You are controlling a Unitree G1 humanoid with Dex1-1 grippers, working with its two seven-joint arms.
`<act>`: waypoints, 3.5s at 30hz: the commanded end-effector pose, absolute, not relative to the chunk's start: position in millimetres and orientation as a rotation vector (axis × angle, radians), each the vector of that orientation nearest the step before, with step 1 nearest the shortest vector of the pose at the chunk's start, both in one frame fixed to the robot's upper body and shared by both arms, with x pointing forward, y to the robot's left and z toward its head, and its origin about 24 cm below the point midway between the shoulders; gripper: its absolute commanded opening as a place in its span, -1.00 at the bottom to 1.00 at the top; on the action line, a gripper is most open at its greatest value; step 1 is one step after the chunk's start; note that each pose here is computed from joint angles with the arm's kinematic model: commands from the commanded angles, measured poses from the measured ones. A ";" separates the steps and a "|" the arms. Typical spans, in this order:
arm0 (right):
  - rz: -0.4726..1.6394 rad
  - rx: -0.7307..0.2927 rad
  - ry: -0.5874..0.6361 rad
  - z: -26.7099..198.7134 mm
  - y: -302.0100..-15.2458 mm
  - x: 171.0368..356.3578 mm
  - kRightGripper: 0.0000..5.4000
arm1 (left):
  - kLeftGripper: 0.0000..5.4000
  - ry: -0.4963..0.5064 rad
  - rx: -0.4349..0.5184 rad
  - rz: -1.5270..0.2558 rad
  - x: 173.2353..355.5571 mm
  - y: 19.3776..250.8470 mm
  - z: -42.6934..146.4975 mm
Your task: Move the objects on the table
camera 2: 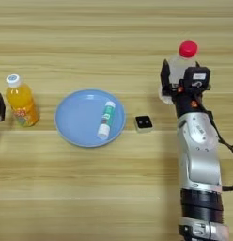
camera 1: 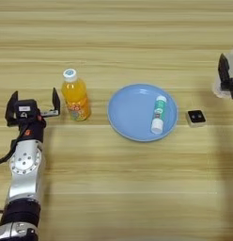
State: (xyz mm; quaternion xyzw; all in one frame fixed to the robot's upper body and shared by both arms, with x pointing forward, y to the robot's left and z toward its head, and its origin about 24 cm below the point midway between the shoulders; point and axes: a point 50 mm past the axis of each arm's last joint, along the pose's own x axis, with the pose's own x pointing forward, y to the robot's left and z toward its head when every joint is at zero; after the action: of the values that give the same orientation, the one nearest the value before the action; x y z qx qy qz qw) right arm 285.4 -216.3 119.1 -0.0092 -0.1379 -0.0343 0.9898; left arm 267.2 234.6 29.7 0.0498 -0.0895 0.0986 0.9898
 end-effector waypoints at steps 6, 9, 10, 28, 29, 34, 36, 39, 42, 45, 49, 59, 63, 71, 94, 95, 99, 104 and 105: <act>-0.109 -0.001 -0.163 88.9 -230.8 291.9 0.22 | 1.00 -0.167 0.116 0.195 266.3 235.1 29.6; -0.103 -0.016 -0.120 76.4 -229.9 294.7 0.22 | 1.00 -0.169 0.115 0.196 266.2 234.7 29.9; -0.099 -0.023 -0.112 74.0 -229.1 295.1 0.22 | 1.00 -0.169 0.115 0.196 266.1 234.8 30.0; -0.055 -0.072 -0.097 66.7 -222.5 293.7 0.90 | 1.00 -0.167 0.111 0.196 266.8 234.4 29.8; -0.056 -0.072 -0.099 67.1 -222.7 293.3 0.93 | 1.00 -0.167 0.111 0.196 266.9 234.2 29.8; -0.064 -0.070 -0.096 67.1 -226.2 291.6 0.98 | 1.00 -0.167 0.109 0.196 267.3 233.3 29.7; -0.068 -0.069 -0.092 66.3 -227.4 291.3 0.98 | 1.00 -0.167 0.109 0.196 267.5 233.2 29.7; -0.072 -0.062 -0.084 64.4 -229.9 288.9 0.98 | 1.00 -0.166 0.108 0.196 267.4 233.4 29.5; -0.074 -0.049 -0.078 63.3 -232.8 285.9 0.98 | 1.00 -0.166 0.108 0.196 267.2 233.3 29.5; -0.067 -0.025 -0.068 63.0 -236.8 282.5 0.98 | 1.00 -0.167 0.109 0.195 267.0 233.2 29.6; -0.038 -0.036 -0.028 61.0 -238.4 277.7 0.98 | 1.00 -0.168 0.110 0.196 266.4 233.8 29.8; 0.030 -0.033 0.011 63.6 -237.1 267.7 0.98 | 1.00 -0.166 0.114 0.196 266.0 234.8 29.6; 0.046 -0.038 0.023 65.6 -236.5 263.6 0.98 | 1.00 -0.167 0.114 0.196 266.1 234.5 29.8; 0.045 -0.049 0.074 64.0 -245.1 254.5 0.98 | 1.00 -0.167 0.114 0.196 266.5 234.0 29.7; -0.034 -0.195 0.200 53.1 -290.4 232.2 0.98 | 1.00 -0.167 0.113 0.196 267.0 234.4 29.8; -0.045 -0.195 0.199 53.4 -292.9 231.9 0.98 | 1.00 -0.167 0.113 0.196 267.0 234.4 29.8; -0.072 -0.190 0.188 54.9 -297.8 232.0 0.98 | 1.00 -0.167 0.114 0.196 266.9 234.6 29.7; -0.090 -0.185 0.185 53.6 -301.4 233.0 0.98 | 1.00 -0.167 0.115 0.197 266.6 235.0 29.8; -0.104 -0.176 0.176 54.3 -302.9 233.9 0.98 | 1.00 -0.167 0.115 0.197 266.5 235.0 29.7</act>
State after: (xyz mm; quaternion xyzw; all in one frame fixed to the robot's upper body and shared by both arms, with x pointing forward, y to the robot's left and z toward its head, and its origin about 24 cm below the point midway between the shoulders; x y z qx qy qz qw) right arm 230.2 -297.5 48.2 -0.0877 0.1039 -0.0360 0.9901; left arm 266.1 233.8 29.5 0.0498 -0.0880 0.0987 0.9900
